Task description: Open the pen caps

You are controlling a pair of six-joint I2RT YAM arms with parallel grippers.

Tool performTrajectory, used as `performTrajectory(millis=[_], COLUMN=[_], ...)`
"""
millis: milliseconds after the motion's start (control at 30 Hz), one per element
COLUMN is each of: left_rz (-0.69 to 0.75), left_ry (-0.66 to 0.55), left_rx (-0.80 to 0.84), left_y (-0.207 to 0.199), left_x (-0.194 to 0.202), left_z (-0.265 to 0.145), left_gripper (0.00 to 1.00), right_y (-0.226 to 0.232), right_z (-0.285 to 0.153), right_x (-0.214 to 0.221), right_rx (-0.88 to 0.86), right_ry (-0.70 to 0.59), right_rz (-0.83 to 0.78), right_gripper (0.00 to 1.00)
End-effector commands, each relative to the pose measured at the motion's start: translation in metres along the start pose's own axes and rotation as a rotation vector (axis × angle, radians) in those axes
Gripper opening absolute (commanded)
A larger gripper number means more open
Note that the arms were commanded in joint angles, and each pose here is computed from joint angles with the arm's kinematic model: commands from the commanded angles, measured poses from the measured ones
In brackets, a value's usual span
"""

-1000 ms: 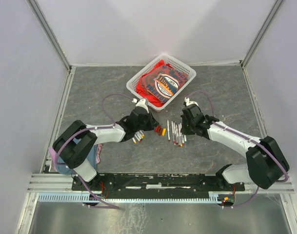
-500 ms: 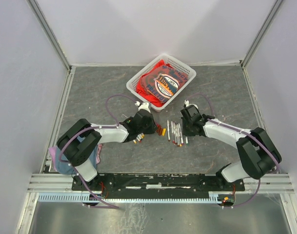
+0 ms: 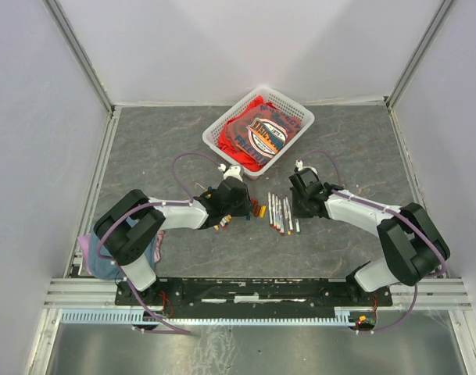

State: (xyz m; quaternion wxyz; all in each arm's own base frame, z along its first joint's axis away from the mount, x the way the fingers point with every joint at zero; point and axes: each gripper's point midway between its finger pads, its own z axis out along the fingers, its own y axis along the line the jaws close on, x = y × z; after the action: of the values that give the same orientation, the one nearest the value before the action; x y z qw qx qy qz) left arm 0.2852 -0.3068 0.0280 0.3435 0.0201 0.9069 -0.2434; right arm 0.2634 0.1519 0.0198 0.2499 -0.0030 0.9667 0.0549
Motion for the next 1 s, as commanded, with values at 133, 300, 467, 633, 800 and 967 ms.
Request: performTrajectory(millis=[133,300,467,633,800,967], left_rz=[0.031,0.028,0.027,0.025,0.026,0.021], left_ry=[-0.067,-0.082,-0.1,-0.114,-0.125,-0.155], left_rx=[0.016,0.016,0.024,0.027,0.023,0.007], left_y=[-0.012,-0.013,-0.017,-0.02,-0.021,-0.018], left_x=[-0.02,-0.024,-0.03,-0.035,-0.038,-0.045], left_z=[-0.001,-0.005,-0.011,-0.016,-0.02,-0.027], left_gripper=[0.34,0.34,0.35,0.35,0.35,0.35], right_y=[0.002,0.001,0.001,0.0,0.0,0.008], right_z=[0.0,-0.002,-0.008,-0.014,-0.02,-0.034], right_x=[-0.011,-0.012,-0.017,-0.021,-0.026,-0.038], right_rx=[-0.001,0.002,0.0,0.005,0.001,-0.016], right_ry=[-0.038,-0.045,-0.06,-0.074,-0.091,-0.129], right_rz=[0.022,0.022,0.022,0.019,0.021,-0.004], right_gripper=[0.28,0.28,0.28,0.28,0.28,0.28])
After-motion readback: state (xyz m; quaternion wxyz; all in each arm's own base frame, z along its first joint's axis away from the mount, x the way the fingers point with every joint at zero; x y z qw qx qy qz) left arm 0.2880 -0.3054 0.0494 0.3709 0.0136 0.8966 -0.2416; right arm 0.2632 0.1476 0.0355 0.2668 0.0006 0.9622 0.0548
